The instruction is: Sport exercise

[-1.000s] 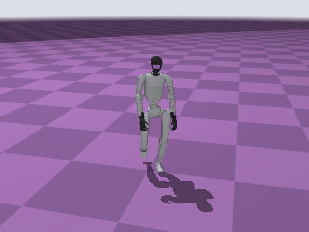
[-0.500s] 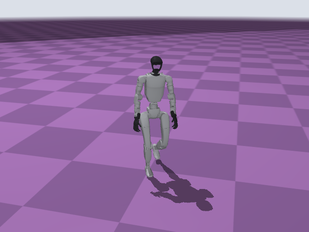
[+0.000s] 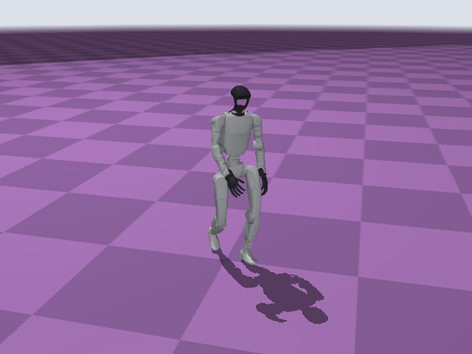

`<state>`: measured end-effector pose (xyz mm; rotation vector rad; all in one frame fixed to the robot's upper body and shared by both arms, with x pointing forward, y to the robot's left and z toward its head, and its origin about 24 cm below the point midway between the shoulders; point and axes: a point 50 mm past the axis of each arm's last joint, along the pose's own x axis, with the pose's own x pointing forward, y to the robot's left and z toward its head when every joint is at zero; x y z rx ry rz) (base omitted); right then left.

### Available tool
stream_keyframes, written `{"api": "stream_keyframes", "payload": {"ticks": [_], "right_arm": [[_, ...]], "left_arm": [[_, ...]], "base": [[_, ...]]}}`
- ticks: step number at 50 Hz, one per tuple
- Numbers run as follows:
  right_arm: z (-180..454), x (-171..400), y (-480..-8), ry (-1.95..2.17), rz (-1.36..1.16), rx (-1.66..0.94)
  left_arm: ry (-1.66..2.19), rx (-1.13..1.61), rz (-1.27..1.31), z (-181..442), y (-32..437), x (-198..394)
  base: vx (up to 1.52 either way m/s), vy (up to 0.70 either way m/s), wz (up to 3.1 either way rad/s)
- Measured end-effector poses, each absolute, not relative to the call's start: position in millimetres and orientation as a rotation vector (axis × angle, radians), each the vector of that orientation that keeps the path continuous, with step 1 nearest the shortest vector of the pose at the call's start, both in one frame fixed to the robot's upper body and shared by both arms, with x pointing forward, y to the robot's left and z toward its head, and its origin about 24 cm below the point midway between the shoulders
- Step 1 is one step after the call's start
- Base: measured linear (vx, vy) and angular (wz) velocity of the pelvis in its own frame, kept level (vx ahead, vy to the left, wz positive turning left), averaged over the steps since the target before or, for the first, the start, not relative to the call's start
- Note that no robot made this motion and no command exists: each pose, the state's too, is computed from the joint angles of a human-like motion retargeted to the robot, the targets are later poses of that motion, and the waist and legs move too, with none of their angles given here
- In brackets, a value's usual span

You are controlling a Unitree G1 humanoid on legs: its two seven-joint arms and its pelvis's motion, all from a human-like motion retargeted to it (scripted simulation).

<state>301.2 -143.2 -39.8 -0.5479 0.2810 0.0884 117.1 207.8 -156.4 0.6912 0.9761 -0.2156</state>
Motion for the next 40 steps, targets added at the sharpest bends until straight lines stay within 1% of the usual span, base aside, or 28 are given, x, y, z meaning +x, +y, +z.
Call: {"api": "stream_keyframes", "payload": {"ticks": [5, 11, 15, 19, 24, 29, 34, 40], "right_arm": [[-78.9, 266.0, -145.9, 0.471, 0.187, -0.582], [-113.4, 220.7, -167.3, 0.673, 0.21, -0.602], [-125.9, 198.6, -183.1, 0.768, 0.189, -0.602], [-133.2, 182.1, -195.7, 0.834, 0.156, -0.599], [-134.6, 174.1, -201.8, 0.834, 0.103, -0.58], [-125.9, 185.3, -203.8, 0.757, 0.017, -0.532], [-112.6, 203.5, -208.0, 0.678, -0.055, -0.489], [-92.6, 236.6, -212.0, 0.605, -0.085, -0.479]], "left_arm": [[0.763, 0.683, -0.114, -128.4, 206.5, 184.1], [0.478, 0.62, 0.007, -75.3, 196.9, 261.9], [0.319, 0.582, 0.053, -39.4, 187.1, 298.7], [0.202, 0.579, 0.047, -14.4, 176.4, 318.3], [0.112, 0.59, 0.007, -5.0, 165.9, 319.2], [0.135, 0.572, -0.08, -25.5, 158.0, 292.3], [0.278, 0.564, -0.2, -58.4, 156.9, 256.7], [0.553, 0.608, -0.271, -102.2, 171.6, 215.6]], "base": [[-0.01, 0.05, 0.3], [-0.03, 0.03, 0.39], [-0.03, 0.0, 0.4], [-0.03, -0.01, 0.32], [-0.04, -0.02, 0.23], [-0.03, -0.03, 0.19], [-0.03, -0.05, 0.26], [-0.05, -0.04, 0.29]]}}
